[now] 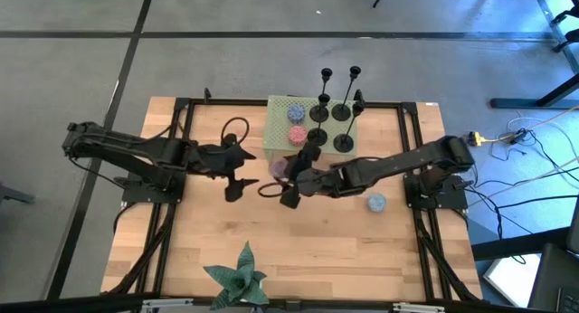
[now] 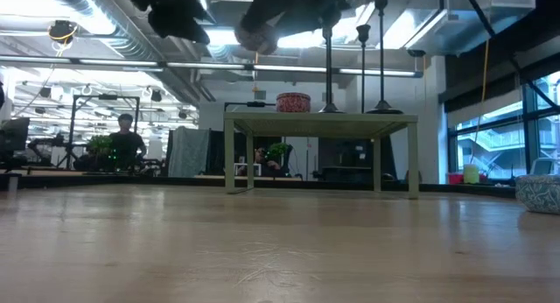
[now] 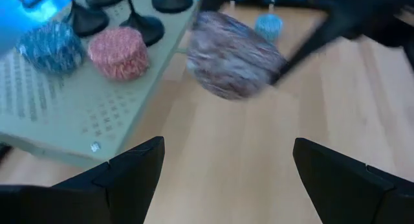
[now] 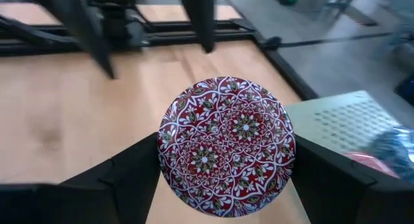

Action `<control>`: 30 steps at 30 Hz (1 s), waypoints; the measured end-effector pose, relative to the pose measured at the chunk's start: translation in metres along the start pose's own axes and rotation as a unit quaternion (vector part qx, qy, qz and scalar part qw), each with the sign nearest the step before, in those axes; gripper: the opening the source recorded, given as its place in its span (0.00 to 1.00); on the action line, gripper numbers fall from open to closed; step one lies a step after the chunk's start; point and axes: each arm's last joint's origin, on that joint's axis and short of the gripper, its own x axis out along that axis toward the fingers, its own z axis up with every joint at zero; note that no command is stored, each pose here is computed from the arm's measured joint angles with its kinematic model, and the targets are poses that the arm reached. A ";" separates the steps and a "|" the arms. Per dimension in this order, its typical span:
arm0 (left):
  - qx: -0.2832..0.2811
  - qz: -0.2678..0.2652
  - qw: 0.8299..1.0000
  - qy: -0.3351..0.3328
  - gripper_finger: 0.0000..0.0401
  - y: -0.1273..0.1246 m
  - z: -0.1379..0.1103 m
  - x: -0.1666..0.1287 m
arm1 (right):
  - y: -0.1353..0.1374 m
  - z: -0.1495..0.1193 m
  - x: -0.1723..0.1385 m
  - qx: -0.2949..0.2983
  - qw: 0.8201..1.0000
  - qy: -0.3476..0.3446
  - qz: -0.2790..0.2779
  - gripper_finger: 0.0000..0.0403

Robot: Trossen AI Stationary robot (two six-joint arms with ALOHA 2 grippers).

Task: Pick & Place candle stick holders
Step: Put the brown scented candle on the shelf

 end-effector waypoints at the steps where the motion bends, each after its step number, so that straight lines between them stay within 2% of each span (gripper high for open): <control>1: 0.019 0.000 1.000 0.004 0.85 0.000 -0.001 -0.001 | -0.001 0.002 0.001 -0.003 1.000 0.003 -0.009 0.76; 3: 0.049 0.001 0.999 0.024 0.85 0.000 -0.005 -0.001 | -0.001 0.004 0.003 0.000 1.000 0.001 -0.019 0.76; 5: 0.038 0.001 0.999 0.022 0.85 -0.001 -0.005 0.001 | -0.001 0.004 0.004 0.000 1.000 -0.001 -0.019 0.76; 9: -0.076 0.000 0.997 0.003 0.85 -0.001 0.000 0.006 | -0.001 0.003 0.003 -0.008 1.000 0.006 -0.020 0.76; 13: -0.144 -0.017 0.989 -0.024 0.85 -0.001 0.007 0.007 | -0.001 0.001 0.003 -0.036 0.999 0.015 -0.021 0.76; 17: -0.213 -0.028 0.975 -0.064 0.85 0.002 0.016 0.007 | -0.001 0.001 0.003 -0.038 0.999 0.012 -0.021 0.76; 23: -0.240 -0.015 0.967 -0.078 0.85 0.011 0.019 0.009 | 0.000 0.005 0.003 -0.051 0.999 -0.002 -0.018 0.76; 30: -0.257 -0.018 0.964 -0.059 0.85 0.016 0.019 0.023 | 0.001 0.010 0.003 -0.061 0.998 -0.028 -0.015 0.76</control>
